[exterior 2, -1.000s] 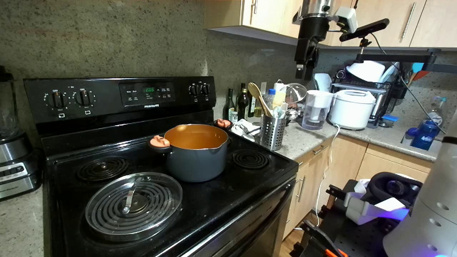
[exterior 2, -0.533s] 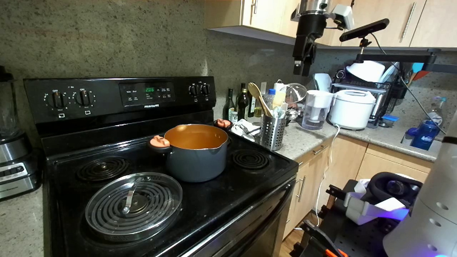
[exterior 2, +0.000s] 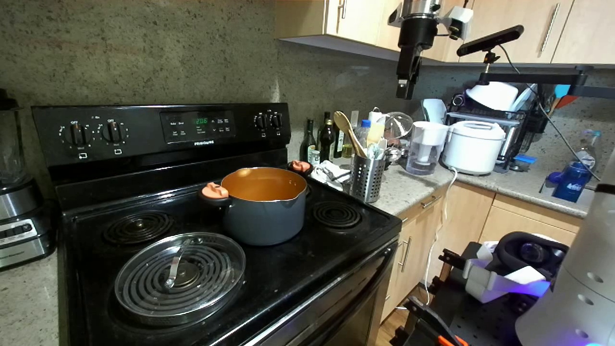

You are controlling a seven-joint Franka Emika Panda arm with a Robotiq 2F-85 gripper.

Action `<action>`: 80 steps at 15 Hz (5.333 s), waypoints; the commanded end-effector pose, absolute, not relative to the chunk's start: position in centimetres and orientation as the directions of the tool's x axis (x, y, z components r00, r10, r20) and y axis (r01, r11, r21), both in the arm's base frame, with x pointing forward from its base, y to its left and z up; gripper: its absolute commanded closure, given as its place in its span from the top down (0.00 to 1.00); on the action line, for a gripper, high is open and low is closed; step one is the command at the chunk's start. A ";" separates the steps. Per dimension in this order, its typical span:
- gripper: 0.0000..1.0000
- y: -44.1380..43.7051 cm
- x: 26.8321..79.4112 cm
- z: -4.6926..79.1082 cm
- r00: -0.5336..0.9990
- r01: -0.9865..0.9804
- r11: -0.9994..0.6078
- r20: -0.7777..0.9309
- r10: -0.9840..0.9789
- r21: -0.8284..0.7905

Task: Pick up a wooden spatula from the holder and put it inside the pot on the stove

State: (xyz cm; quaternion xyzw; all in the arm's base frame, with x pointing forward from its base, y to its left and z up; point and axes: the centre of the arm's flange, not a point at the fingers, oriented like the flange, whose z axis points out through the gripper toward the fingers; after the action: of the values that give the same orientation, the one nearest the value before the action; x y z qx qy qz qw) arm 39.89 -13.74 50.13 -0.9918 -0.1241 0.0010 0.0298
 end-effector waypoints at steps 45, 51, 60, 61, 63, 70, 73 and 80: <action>1.00 -24.6 52.3 48.9 0.829 0.000 -0.973 0.544 0.130 0.231; 1.00 -27.4 54.8 46.6 0.848 -0.014 -0.975 0.520 0.105 0.221; 1.00 -26.7 54.7 45.8 0.862 -0.019 -0.976 0.498 0.094 0.217; 1.00 -26.5 54.8 45.8 0.865 -0.008 -0.975 0.491 0.104 0.221; 1.00 -25.8 55.0 45.7 0.869 0.012 -0.973 0.478 0.124 0.229; 1.00 -23.7 58.1 43.8 0.877 0.047 -0.963 0.450 0.167 0.266; 1.00 -23.8 58.9 43.0 0.879 0.040 -0.962 0.448 0.163 0.271; 1.00 -26.6 60.5 42.0 0.884 -0.002 -0.959 0.448 0.131 0.284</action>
State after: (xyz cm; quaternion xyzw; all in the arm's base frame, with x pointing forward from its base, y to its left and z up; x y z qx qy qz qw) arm 59.15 -25.38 42.06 -0.9623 -0.0495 -0.2340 -0.1293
